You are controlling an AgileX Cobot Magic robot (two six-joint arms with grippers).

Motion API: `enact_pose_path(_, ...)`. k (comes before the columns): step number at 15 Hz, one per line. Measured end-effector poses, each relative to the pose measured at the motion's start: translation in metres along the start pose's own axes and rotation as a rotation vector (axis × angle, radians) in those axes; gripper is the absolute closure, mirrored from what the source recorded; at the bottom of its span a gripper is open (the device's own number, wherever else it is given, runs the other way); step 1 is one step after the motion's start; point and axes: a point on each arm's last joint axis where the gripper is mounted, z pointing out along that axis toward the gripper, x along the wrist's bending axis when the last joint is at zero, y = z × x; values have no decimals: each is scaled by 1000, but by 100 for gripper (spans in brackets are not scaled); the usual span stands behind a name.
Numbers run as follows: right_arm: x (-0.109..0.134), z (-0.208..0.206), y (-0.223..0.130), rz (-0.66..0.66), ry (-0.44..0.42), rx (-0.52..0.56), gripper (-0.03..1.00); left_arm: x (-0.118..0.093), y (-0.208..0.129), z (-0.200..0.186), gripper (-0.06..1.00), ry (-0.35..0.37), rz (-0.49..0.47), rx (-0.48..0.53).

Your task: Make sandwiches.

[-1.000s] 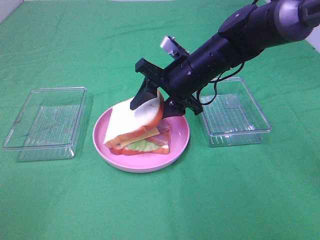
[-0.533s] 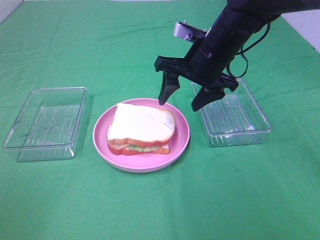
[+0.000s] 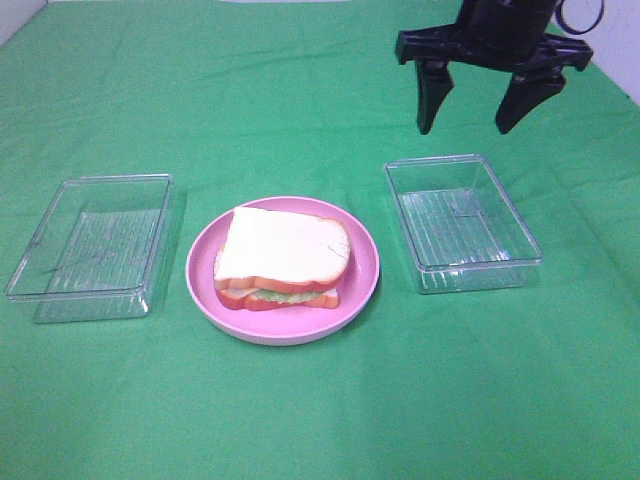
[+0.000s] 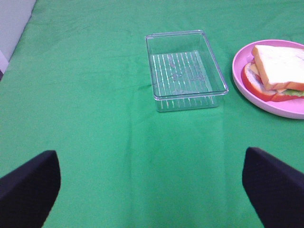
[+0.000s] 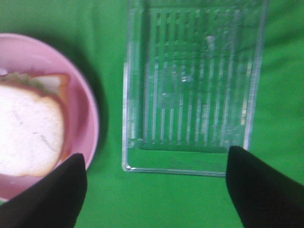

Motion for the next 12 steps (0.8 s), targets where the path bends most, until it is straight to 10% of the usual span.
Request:
enact_pose_path(5,-85,-5,6,132,-31,-3,19,0,0,0,-3,0,0,0)
enact_pose_path(12,-83,-45,-137,123,-22,67,19,0,0,0,-3,0,0,0)
